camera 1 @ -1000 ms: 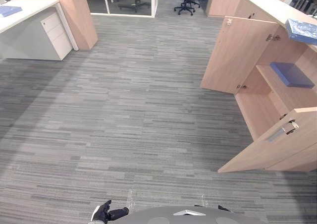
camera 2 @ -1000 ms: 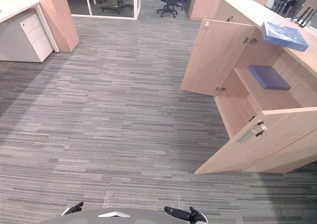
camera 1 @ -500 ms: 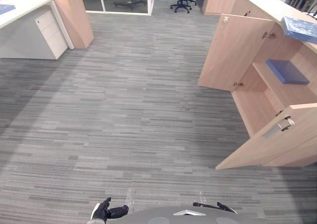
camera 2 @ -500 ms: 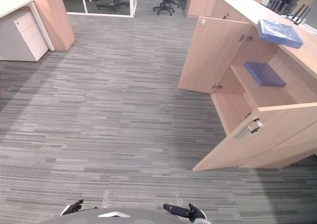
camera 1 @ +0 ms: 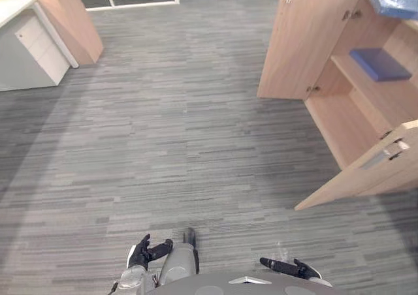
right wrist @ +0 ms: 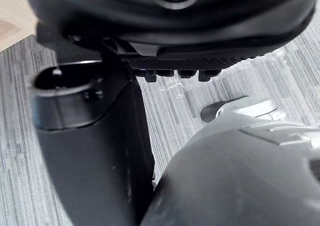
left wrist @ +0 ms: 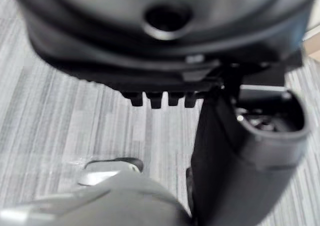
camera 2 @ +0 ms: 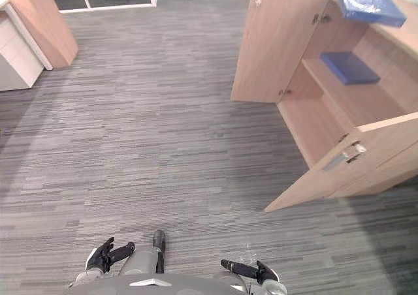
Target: Walk over to the cabinet, pick up the folder, carry it to the office cabinet, place the folder inside the office cabinet, then close the office cabinet door
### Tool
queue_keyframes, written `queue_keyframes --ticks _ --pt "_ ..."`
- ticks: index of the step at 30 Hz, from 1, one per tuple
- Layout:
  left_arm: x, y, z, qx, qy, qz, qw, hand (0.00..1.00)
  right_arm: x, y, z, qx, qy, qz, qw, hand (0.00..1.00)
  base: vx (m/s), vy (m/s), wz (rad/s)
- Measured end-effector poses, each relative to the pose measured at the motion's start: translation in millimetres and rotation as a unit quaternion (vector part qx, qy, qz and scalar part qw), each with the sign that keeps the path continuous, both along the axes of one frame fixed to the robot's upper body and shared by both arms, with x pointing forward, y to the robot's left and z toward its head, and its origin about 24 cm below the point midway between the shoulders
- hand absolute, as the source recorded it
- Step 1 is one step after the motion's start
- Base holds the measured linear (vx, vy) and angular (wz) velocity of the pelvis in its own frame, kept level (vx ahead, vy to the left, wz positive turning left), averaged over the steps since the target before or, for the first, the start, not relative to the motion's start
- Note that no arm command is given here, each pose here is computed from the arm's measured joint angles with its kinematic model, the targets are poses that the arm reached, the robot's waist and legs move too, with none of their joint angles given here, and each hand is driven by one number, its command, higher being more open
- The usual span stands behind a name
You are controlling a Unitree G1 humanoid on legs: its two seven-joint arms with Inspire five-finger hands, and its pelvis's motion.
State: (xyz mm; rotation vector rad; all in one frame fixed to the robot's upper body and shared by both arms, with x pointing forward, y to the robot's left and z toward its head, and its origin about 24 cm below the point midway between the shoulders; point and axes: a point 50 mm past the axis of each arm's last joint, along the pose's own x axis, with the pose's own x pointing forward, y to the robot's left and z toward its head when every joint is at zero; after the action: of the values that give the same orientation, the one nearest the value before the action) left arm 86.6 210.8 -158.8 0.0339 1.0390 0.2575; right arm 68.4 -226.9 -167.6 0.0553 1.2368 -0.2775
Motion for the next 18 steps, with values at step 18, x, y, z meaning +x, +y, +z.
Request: queue_keyframes --ticks 18 --pt "-53.7 11.2 -9.5 -0.018 0.074 0.104 0.992 1.0 23.6 19.8 3.8 0.023 -0.061 -0.009 0.998 1.0 0.41 0.066 0.07"
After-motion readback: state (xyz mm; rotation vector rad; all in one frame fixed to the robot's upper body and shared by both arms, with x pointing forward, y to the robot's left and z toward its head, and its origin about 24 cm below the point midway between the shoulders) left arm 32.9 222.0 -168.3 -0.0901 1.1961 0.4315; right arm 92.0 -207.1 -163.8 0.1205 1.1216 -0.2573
